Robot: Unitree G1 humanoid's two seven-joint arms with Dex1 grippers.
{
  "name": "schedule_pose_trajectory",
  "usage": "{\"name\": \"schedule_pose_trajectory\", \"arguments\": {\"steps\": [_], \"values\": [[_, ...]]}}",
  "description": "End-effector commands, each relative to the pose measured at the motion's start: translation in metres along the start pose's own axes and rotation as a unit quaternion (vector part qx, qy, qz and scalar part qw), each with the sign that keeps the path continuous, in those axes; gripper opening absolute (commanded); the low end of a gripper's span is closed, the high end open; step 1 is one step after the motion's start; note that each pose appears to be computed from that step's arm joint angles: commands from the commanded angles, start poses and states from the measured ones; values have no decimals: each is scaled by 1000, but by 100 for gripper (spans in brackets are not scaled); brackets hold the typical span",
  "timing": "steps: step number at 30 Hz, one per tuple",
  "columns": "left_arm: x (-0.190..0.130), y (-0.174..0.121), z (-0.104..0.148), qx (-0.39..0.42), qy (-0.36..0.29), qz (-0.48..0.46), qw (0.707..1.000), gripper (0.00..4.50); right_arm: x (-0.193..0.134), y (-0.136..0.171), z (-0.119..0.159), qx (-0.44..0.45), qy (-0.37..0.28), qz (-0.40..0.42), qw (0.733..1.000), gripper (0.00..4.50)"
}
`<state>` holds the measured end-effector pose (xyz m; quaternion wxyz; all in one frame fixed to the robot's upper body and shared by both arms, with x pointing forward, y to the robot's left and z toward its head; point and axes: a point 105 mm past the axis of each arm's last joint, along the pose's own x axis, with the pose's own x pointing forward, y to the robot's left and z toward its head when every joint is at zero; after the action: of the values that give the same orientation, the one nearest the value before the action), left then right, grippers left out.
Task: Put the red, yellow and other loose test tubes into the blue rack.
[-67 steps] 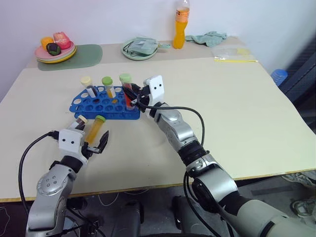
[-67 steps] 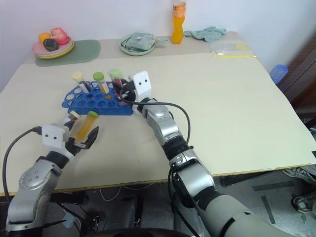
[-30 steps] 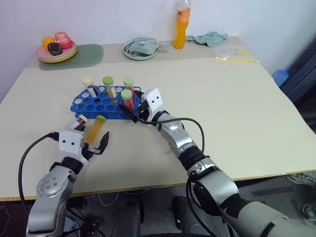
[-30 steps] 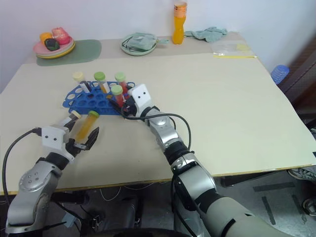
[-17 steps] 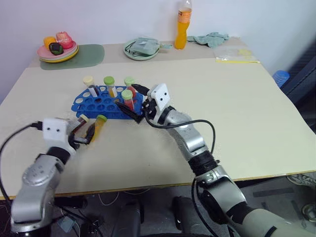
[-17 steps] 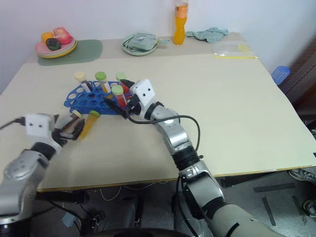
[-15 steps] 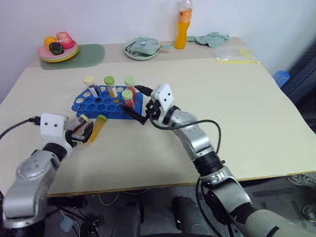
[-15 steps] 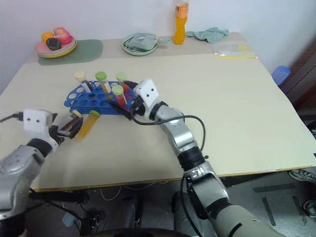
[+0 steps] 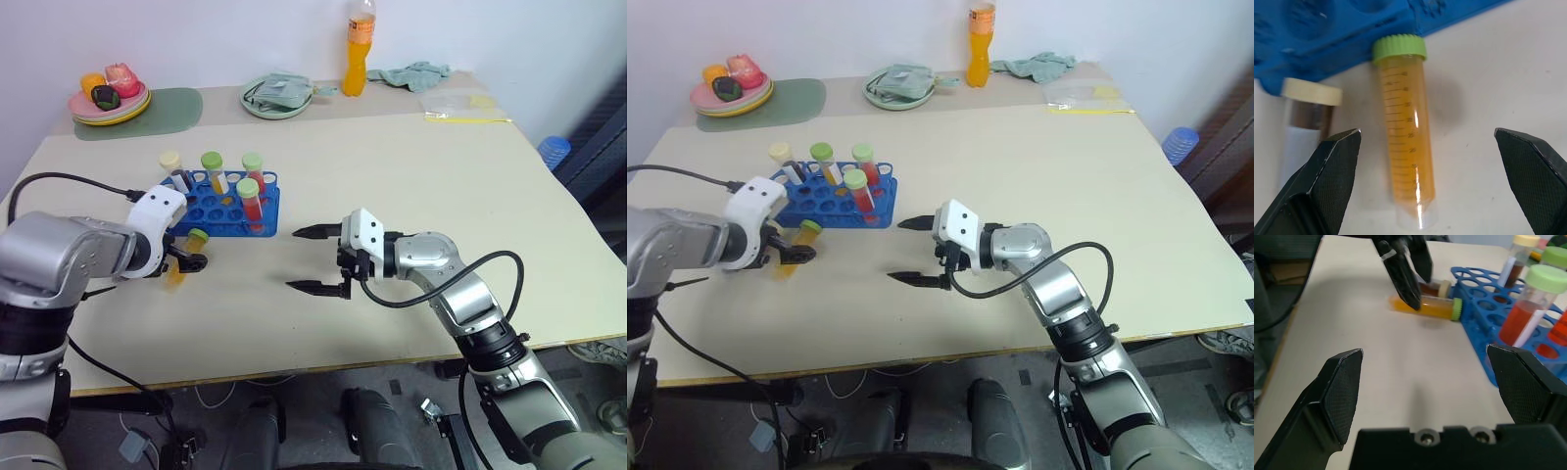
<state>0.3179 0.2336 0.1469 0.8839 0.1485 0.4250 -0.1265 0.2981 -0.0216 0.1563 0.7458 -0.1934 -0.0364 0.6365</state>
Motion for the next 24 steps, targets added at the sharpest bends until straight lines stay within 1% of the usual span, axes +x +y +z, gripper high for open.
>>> {"name": "schedule_pose_trajectory", "arguments": {"steps": [1,7,8,9,10,11,12,13,14,16,18,20,22,24], "values": [[0,13,6,-12,11,31,999,450,1,6,11,-11,-18,-2,1000,447],[11,14,11,-32,30,32,999,450,4,14,10,-5,-21,-5,1000,447],[13,13,12,-39,31,28,998,409,5,15,10,-3,-23,-5,1000,450],[15,14,13,-46,31,28,998,393,6,16,11,-2,-24,-5,1000,450],[17,15,12,-51,33,30,998,359,6,16,11,0,-25,-4,1000,450],[20,16,12,-57,34,32,997,314,7,17,11,2,-26,-4,1000,450],[21,17,11,-64,35,33,997,260,7,17,11,4,-27,-4,1000,450],[22,17,10,-67,36,31,997,195,8,18,11,5,-27,-3,1000,450],[23,17,9,-70,37,29,996,163,8,18,11,6,-27,-2,1000,450],[19,16,5,-68,34,20,997,82,8,18,11,5,-27,-1,1000,450],[10,17,-2,-56,29,15,998,77,7,18,11,5,-25,-1,1000,450],[-4,13,-6,-34,8,-5,999,77,6,18,10,5,-25,0,1000,450],[-21,6,5,7,-85,-24,996,77,5,18,9,8,-23,2,1000,450],[-36,2,13,32,-159,-24,986,77,5,18,8,10,-23,3,1000,450]]}}
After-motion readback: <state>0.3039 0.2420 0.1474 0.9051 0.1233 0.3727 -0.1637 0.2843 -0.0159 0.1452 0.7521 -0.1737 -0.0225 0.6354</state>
